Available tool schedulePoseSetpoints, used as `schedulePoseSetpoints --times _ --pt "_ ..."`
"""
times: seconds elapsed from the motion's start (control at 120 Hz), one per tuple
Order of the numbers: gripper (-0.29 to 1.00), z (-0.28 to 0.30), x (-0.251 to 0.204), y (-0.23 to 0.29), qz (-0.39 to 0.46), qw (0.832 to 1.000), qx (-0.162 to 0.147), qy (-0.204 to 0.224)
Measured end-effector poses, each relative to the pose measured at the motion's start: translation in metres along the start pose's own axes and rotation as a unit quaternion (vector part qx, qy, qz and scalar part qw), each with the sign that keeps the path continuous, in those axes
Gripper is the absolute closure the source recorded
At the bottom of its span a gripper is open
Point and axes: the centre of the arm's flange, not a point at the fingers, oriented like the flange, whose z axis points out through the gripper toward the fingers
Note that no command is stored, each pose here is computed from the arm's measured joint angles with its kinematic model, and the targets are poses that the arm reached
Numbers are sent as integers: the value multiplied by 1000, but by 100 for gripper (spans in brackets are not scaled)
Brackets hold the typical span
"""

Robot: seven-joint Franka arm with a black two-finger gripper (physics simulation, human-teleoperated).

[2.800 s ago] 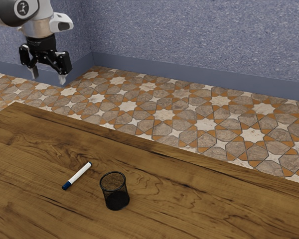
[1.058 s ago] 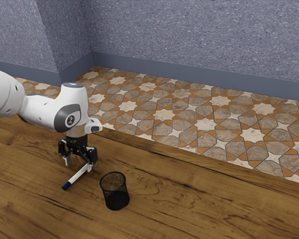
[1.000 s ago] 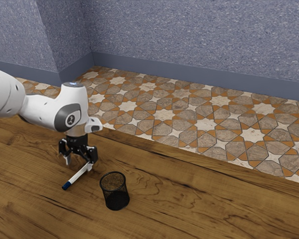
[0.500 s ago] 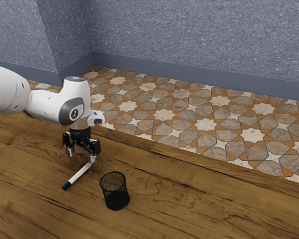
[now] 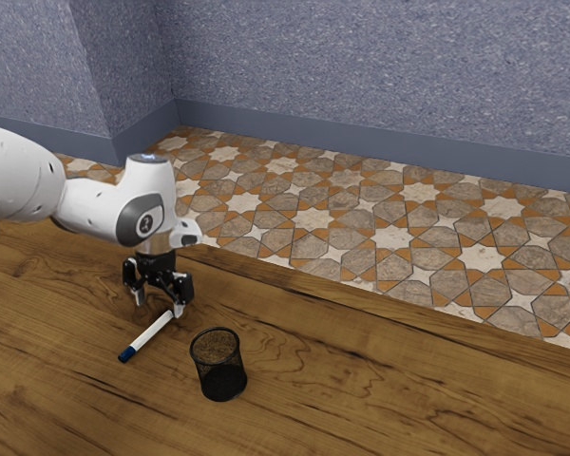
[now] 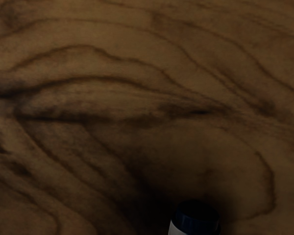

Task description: Put the marker into the pen holder.

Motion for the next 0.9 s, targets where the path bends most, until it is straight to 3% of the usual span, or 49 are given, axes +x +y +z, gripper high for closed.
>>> schedulePoseSetpoints --times 0.225,0.55,0.683,0.9 --pt "1 9 -6 1 -3 1000 -8 -8" --pt "59 6 -5 1 5 1000 -1 -5" --pt "70 6 -5 1 6 1000 1 -4" --pt "77 6 -4 1 6 1000 9 -1"
